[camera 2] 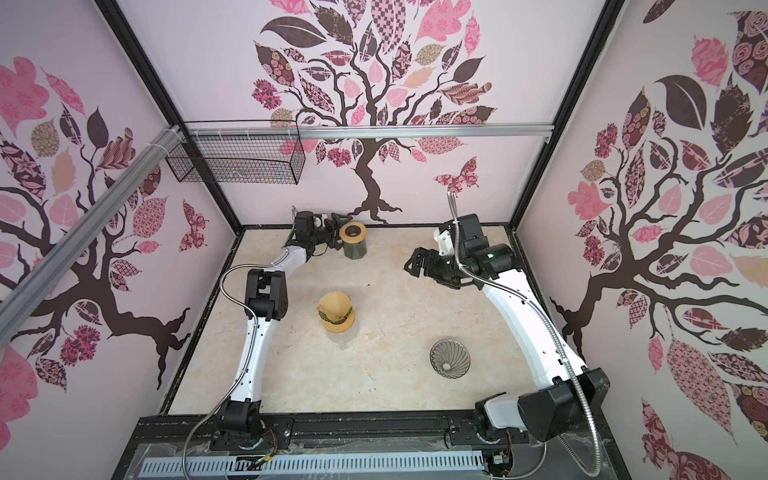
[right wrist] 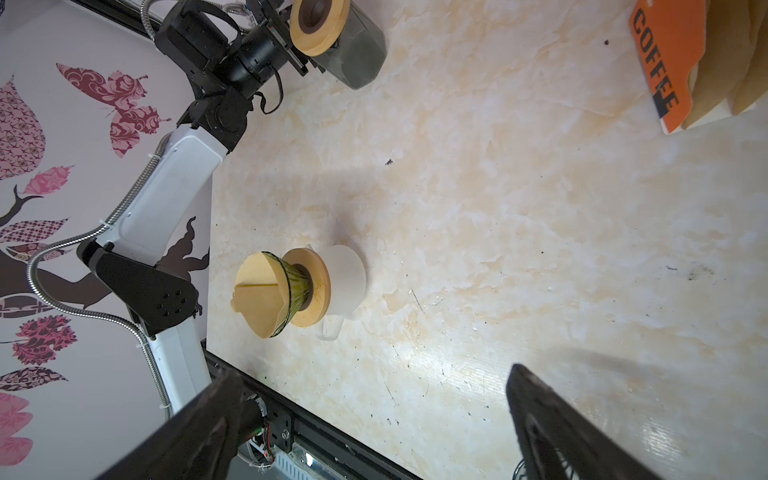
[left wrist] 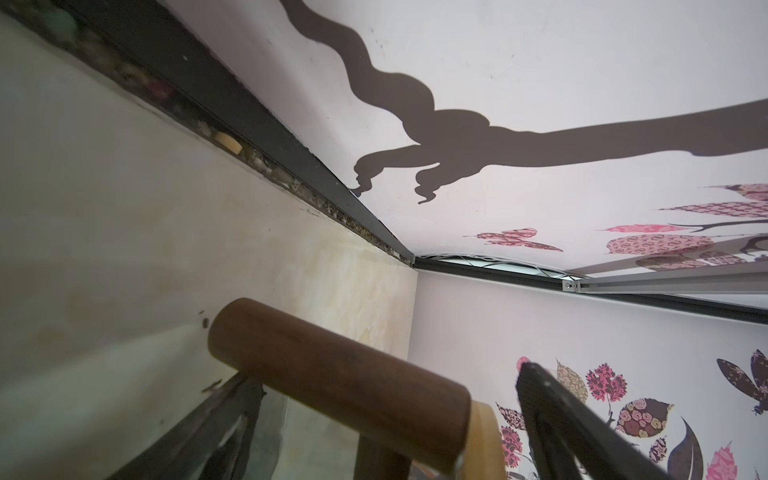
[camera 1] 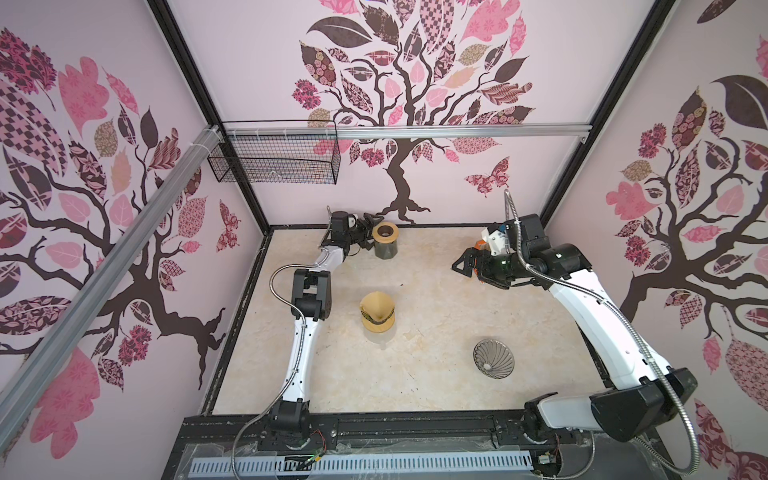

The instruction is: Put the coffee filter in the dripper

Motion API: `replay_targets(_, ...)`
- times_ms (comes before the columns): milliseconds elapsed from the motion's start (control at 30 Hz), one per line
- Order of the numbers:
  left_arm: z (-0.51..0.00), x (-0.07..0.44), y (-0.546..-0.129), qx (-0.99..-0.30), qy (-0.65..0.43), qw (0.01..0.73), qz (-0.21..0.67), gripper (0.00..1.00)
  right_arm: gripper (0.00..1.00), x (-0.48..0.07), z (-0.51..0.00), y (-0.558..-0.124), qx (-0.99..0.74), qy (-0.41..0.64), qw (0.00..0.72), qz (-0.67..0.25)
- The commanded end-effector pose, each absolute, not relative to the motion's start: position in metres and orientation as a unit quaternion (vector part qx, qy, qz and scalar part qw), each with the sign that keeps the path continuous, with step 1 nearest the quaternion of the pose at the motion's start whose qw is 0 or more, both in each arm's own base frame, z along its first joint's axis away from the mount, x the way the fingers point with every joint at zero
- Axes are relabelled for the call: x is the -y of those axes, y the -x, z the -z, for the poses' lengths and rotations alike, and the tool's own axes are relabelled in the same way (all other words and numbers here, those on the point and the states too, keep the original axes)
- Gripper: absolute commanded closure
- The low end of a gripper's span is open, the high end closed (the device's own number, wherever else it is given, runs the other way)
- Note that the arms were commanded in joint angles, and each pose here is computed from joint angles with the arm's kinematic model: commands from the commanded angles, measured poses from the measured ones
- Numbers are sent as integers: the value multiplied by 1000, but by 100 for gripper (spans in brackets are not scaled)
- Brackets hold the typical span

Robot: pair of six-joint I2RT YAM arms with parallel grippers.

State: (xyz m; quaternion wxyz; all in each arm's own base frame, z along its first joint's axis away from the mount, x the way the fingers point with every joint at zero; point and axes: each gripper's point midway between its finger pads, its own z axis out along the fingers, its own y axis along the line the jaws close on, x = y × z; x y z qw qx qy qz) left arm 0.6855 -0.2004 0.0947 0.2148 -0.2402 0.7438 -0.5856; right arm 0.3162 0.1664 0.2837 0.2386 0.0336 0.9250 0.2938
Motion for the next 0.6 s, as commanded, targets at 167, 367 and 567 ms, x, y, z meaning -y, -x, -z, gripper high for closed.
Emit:
replay_targets(167,-127,239,-670,-735,189,208,618,2,0,-169,-283,-312,-924,-20,236,-300)
replay_targets(367,-129,260,-655,-736,171,188,627,2,0,-167,-281,-307,-924,-18,236,-299)
replay_targets(567,-133,280,-636,-741,147,168,634,2,0,-166,-280,-302,-923,-18,237,-302)
